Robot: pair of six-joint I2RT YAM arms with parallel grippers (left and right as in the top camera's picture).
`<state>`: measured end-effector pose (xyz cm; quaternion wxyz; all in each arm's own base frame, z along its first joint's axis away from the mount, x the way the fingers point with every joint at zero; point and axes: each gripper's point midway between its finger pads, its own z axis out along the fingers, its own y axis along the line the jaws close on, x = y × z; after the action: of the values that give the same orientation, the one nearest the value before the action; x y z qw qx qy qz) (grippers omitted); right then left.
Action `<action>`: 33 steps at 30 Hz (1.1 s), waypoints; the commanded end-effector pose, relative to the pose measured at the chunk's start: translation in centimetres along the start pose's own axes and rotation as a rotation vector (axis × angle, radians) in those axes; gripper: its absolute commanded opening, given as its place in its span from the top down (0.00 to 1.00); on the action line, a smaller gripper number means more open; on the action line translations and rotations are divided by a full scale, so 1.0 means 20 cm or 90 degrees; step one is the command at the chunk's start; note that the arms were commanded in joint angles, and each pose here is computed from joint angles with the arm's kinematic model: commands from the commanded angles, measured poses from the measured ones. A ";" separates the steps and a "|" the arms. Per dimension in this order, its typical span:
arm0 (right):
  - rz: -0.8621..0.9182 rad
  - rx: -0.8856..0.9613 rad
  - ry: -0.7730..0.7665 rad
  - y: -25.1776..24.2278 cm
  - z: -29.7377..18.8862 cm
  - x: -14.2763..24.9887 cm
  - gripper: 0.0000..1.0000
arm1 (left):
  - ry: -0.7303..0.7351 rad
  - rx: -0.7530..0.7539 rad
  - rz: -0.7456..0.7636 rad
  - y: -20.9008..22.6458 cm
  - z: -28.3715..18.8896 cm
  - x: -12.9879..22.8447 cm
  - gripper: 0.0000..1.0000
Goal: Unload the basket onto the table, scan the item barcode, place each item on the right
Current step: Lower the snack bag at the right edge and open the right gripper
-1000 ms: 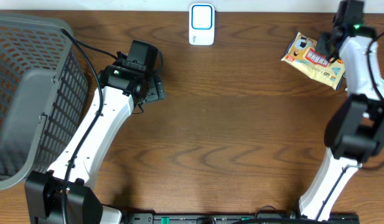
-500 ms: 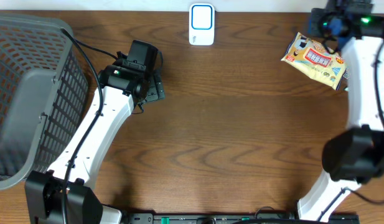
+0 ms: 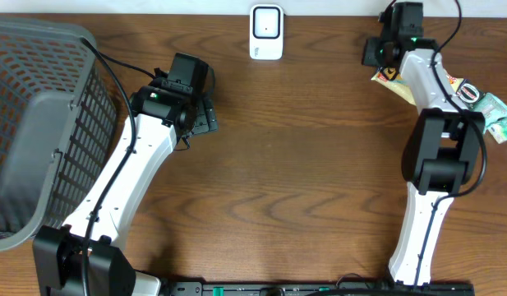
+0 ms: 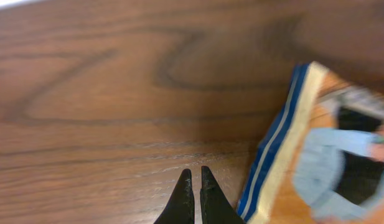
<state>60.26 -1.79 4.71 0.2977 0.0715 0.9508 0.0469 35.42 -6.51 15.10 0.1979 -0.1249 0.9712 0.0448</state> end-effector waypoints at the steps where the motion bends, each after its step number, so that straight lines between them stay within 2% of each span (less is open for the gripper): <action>1: 0.015 0.048 0.024 -0.07 0.10 0.09 0.99 | -0.009 -0.007 0.001 0.02 -0.02 -0.01 0.02; 9: 0.009 0.228 0.074 -0.34 0.05 0.20 0.99 | -0.009 -0.007 0.001 0.02 -0.02 -0.01 0.02; 16: 0.058 0.267 0.142 -0.44 -0.08 0.31 0.99 | -0.009 -0.007 0.001 0.02 -0.02 -0.01 0.03; 24: 0.105 0.308 0.207 -0.49 -0.48 0.36 0.99 | -0.009 -0.007 0.001 0.02 -0.02 -0.01 0.03; 29: 0.121 0.323 0.199 -0.47 -0.76 0.32 0.99 | -0.009 -0.007 0.001 0.02 -0.02 -0.01 0.02; 33: 0.140 0.245 0.163 -0.35 -0.91 0.25 0.99 | -0.009 -0.007 0.001 0.02 -0.02 -0.01 0.02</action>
<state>45.11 -9.73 12.99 0.1169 0.2077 0.9625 -0.1296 35.43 -6.51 15.11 0.1981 -0.1247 0.9712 0.0447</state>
